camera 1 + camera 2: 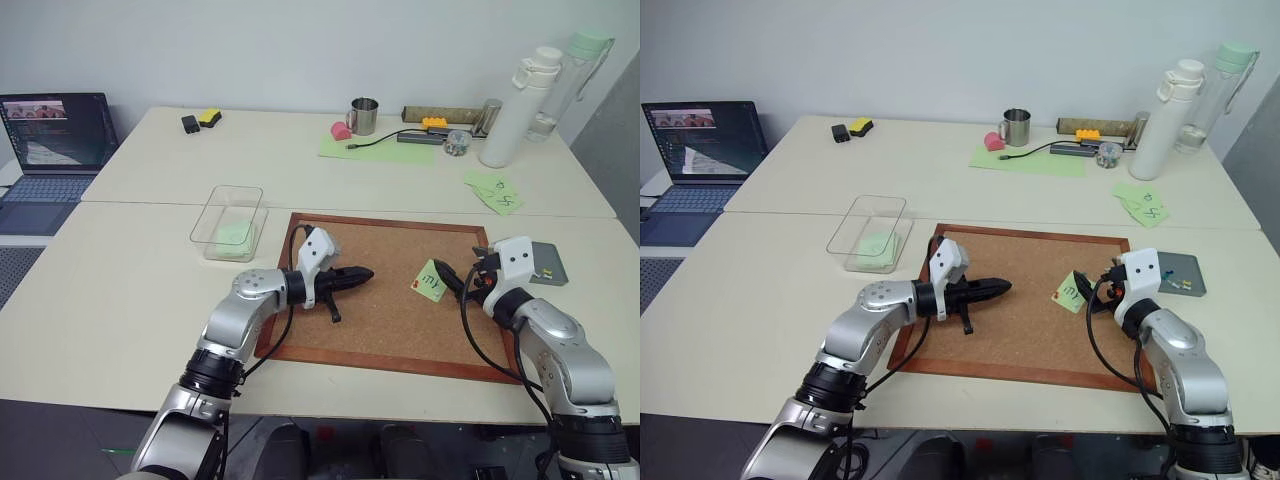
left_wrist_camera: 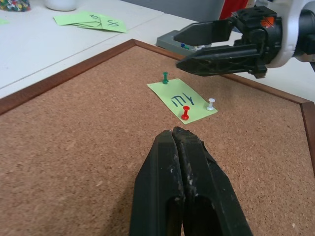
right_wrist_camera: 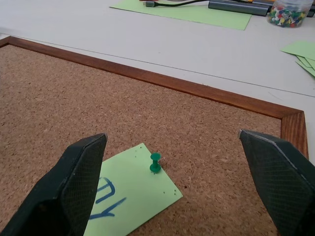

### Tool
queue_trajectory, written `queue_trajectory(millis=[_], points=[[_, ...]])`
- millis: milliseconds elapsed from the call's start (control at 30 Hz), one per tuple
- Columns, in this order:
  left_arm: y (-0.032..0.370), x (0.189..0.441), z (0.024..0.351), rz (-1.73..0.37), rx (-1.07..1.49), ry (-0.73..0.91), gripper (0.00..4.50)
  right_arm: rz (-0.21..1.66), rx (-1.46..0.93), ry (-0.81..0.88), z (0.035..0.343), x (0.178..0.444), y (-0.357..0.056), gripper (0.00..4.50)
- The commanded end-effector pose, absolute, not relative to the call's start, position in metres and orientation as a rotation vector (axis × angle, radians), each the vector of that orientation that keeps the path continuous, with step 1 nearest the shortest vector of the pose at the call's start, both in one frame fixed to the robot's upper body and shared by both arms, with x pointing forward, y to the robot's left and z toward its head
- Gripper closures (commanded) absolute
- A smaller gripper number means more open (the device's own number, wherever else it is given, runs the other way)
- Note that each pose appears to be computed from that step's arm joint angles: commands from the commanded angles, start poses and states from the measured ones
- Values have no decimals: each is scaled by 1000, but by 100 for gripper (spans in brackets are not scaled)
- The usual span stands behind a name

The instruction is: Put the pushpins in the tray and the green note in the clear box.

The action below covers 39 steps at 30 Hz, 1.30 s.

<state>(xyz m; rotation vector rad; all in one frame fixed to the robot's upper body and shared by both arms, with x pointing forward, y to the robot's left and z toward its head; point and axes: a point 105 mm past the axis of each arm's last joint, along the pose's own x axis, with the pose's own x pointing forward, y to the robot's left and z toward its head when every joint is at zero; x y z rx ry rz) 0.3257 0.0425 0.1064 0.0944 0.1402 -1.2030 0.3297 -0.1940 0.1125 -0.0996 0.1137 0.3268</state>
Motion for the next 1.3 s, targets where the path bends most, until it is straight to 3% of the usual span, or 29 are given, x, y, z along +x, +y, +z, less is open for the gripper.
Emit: queue_trajectory(millis=[33, 200, 500, 600, 1267, 1300], points=[[37, 325, 79, -1188, 144, 214, 445, 333, -97, 75, 119, 339, -185, 0], [39, 326, 56, -1159, 206, 278, 445, 338, -98, 91, 111, 342, -180, 0], [41, 326, 59, -1158, 214, 267, 445, 336, -69, 127, 100, 348, -175, 0], [42, 326, 59, -1156, 213, 267, 450, 329, -41, 128, 99, 348, -176, 44], [48, 323, 55, -1139, 222, 288, 450, 305, -34, 108, 100, 345, -181, 442], [49, 323, 55, -1135, 223, 292, 450, 309, -32, 101, 102, 345, -180, 447]])
